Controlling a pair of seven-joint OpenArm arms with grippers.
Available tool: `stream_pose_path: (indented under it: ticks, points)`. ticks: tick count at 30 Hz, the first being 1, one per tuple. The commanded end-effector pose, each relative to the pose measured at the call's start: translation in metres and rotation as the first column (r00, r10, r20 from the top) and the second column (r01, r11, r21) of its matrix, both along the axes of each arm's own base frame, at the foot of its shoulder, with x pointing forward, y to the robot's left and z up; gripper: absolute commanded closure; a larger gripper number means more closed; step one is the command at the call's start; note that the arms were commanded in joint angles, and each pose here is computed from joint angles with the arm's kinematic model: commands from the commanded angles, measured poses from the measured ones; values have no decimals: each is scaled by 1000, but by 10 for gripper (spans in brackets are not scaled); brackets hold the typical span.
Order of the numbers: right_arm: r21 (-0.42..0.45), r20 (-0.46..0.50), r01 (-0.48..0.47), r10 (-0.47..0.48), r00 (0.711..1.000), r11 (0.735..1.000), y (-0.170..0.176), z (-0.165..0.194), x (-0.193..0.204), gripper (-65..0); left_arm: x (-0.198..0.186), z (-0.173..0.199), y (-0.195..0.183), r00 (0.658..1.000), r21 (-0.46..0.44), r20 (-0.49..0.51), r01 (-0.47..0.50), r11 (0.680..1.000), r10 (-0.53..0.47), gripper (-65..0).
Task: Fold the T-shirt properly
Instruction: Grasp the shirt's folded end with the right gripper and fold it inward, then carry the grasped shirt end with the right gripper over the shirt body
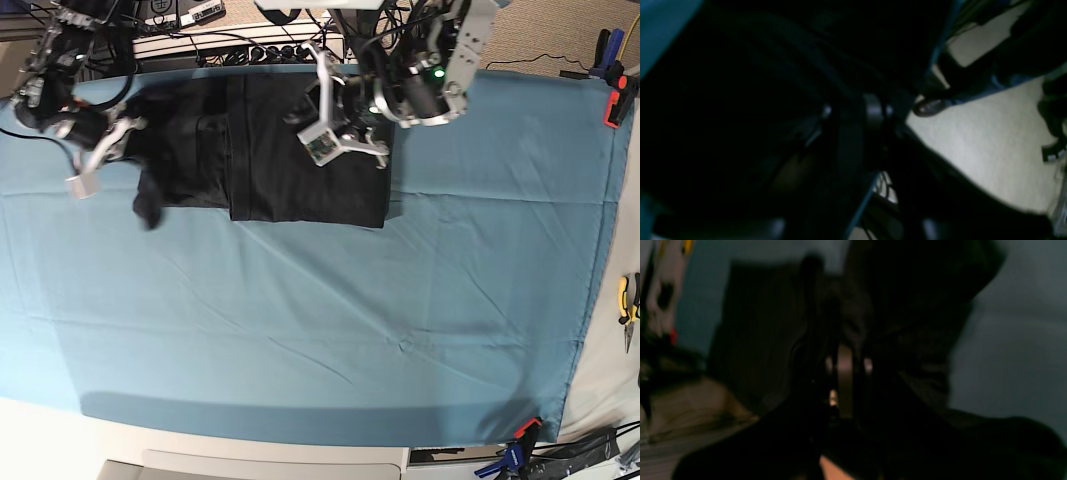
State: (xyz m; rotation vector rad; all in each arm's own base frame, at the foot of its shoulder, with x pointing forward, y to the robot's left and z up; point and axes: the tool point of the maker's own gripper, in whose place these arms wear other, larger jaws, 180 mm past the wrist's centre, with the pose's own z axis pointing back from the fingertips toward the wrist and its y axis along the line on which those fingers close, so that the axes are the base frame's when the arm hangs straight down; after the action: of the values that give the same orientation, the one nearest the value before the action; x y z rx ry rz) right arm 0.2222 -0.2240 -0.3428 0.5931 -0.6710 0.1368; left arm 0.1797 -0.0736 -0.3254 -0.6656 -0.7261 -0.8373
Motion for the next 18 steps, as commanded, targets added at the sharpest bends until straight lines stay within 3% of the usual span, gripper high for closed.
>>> stream_pose_path:
  ticks: [1, 9, 18]
  points:
    - [-1, 54, -18, 18, 998, 1000, 6, 11, 7, 0, 4, 16, 0, 999, -54, 30, -11, 998, 13, -142]
    - [45, 112, -83, 78, 991, 995, 68, 9, 12, 0, -1, 15, 46, 992, -33, 7, -123, 992, 123, -142]
    - [118, 222, -101, 73, 972, 988, 110, 36, 18, 0, -3, 7, 75, 980, 17, -10, -197, 980, 197, -142]
